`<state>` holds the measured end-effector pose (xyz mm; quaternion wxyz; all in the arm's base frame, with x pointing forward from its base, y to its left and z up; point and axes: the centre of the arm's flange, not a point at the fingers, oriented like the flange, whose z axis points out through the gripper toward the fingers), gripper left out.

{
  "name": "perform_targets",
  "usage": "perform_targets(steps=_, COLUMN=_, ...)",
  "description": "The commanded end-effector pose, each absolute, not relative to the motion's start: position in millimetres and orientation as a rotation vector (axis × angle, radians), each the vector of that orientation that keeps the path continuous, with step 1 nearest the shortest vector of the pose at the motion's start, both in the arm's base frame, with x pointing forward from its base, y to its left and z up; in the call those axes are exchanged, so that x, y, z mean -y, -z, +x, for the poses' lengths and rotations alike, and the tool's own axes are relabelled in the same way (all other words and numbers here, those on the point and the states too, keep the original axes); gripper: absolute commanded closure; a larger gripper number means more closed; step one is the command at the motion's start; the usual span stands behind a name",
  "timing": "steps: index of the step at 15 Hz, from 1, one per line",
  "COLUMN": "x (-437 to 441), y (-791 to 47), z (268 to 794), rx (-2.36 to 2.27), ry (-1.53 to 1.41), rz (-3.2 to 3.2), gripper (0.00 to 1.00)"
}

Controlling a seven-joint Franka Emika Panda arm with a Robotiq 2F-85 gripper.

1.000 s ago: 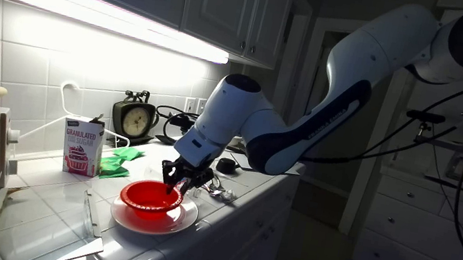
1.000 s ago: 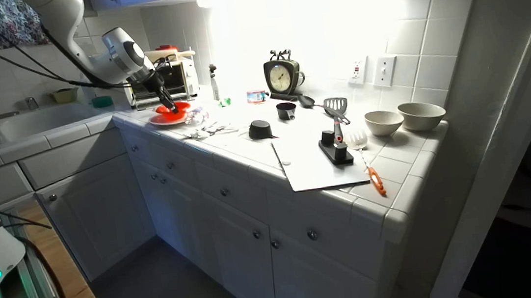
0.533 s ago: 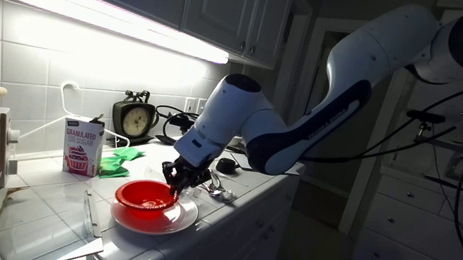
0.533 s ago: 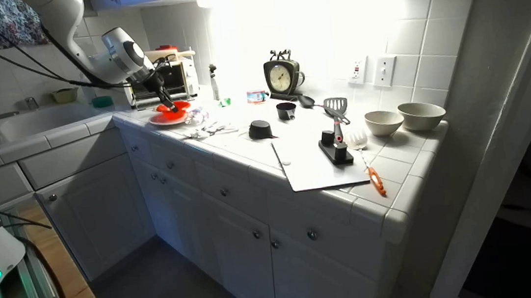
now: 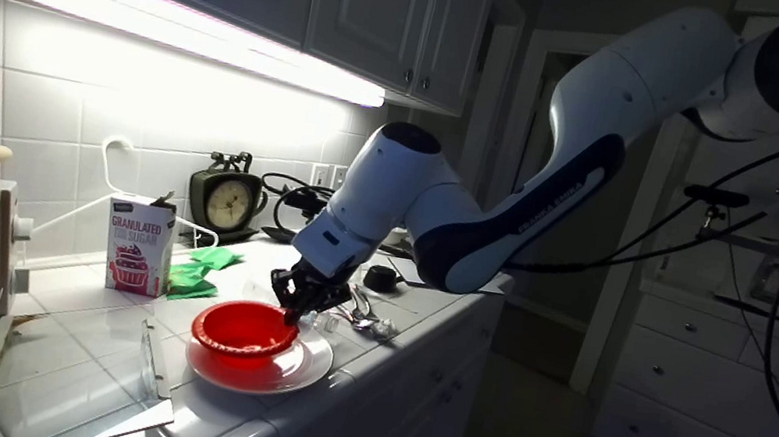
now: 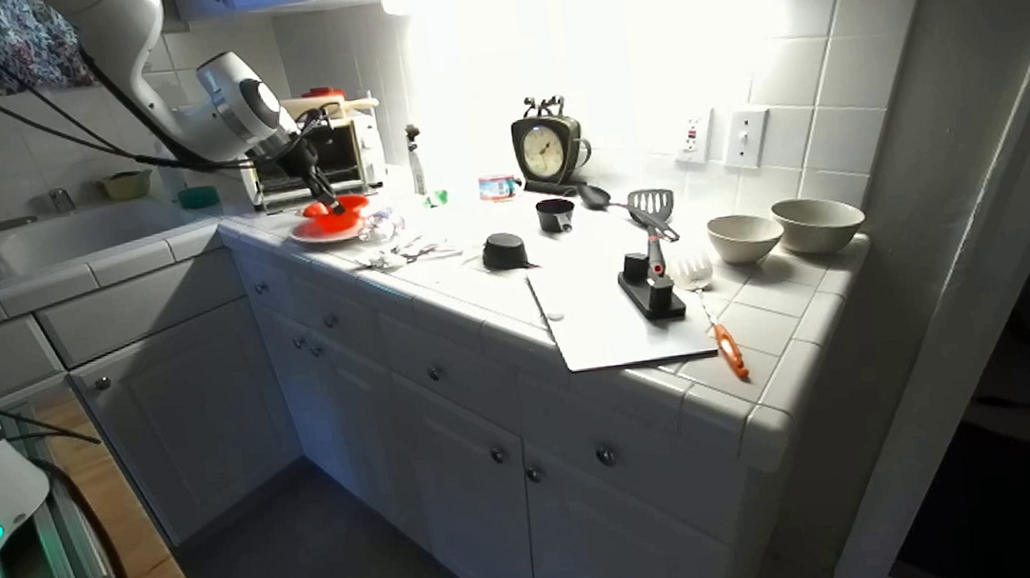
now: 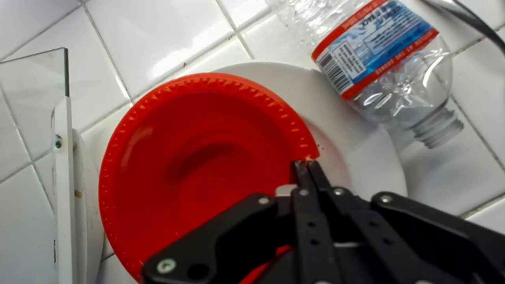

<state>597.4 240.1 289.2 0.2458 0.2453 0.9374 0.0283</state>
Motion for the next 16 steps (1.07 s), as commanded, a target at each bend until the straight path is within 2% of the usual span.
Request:
perform_targets(steps=1, x=-243.7, y=-291.6, z=600.0, rx=-2.554, ry=-0.117, rz=0.666, gripper=0.99)
perform_targets(steps=16, x=-242.2, y=-299.1, z=600.2, rx=-2.518, ry=-0.241, rz=0.709, gripper=0.99)
